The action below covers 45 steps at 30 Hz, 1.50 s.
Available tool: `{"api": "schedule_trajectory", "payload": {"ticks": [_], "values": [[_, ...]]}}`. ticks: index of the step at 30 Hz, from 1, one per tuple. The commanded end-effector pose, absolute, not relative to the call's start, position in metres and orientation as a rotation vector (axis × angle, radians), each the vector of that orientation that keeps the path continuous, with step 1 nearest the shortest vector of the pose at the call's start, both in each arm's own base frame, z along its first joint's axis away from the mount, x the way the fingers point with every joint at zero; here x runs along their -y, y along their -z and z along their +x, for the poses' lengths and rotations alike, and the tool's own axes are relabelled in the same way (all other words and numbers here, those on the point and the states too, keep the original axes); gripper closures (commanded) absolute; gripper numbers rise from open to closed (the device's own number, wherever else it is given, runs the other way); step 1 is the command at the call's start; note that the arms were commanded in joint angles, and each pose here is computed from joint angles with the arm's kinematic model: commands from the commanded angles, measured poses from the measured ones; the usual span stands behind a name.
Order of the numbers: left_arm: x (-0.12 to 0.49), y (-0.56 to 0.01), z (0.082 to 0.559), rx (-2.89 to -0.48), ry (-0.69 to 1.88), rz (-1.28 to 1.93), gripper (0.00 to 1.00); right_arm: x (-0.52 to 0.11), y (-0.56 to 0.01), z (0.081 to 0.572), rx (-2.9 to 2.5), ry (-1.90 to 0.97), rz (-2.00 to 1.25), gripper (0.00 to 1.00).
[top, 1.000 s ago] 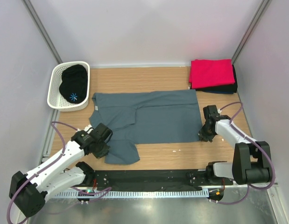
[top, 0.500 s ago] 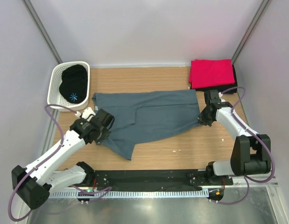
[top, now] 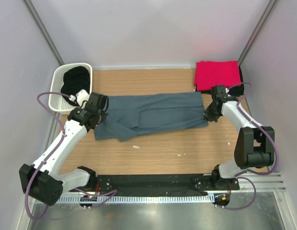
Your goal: Fold and stack the t-shirts
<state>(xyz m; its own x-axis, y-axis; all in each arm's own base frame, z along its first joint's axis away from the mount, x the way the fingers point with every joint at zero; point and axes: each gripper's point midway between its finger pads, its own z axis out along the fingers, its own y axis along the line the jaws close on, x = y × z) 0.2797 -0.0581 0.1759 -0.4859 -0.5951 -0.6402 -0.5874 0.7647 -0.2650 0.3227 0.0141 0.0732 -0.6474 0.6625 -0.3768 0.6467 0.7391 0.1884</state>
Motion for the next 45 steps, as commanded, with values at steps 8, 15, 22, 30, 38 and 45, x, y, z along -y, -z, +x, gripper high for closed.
{"api": "schedule_trajectory", "payload": {"ticks": [8,15,22,30,38,45], "values": [[0.057,-0.209,0.334,-2.094,0.085,-0.837,1.0,0.0,-0.088,0.321,-2.492,-0.054,1.082,0.99],[0.059,-0.217,0.351,-2.093,0.083,-0.786,1.0,0.001,-0.097,0.294,-2.532,-0.02,1.099,0.99],[0.053,-0.219,0.355,-2.09,0.09,-0.769,1.0,-0.005,-0.096,0.274,-2.526,-0.05,1.162,0.99],[0.057,-0.223,0.364,-2.084,0.129,-0.737,1.0,0.002,-0.105,0.29,-2.461,-0.038,1.153,0.99],[0.053,-0.207,0.362,-2.105,0.09,-0.764,1.0,0.0,-0.087,0.317,-2.492,-0.046,1.122,0.99],[0.046,-0.211,0.368,-2.086,0.043,-0.773,1.0,0.0,-0.089,0.339,-2.494,-0.053,1.098,0.99]]}}
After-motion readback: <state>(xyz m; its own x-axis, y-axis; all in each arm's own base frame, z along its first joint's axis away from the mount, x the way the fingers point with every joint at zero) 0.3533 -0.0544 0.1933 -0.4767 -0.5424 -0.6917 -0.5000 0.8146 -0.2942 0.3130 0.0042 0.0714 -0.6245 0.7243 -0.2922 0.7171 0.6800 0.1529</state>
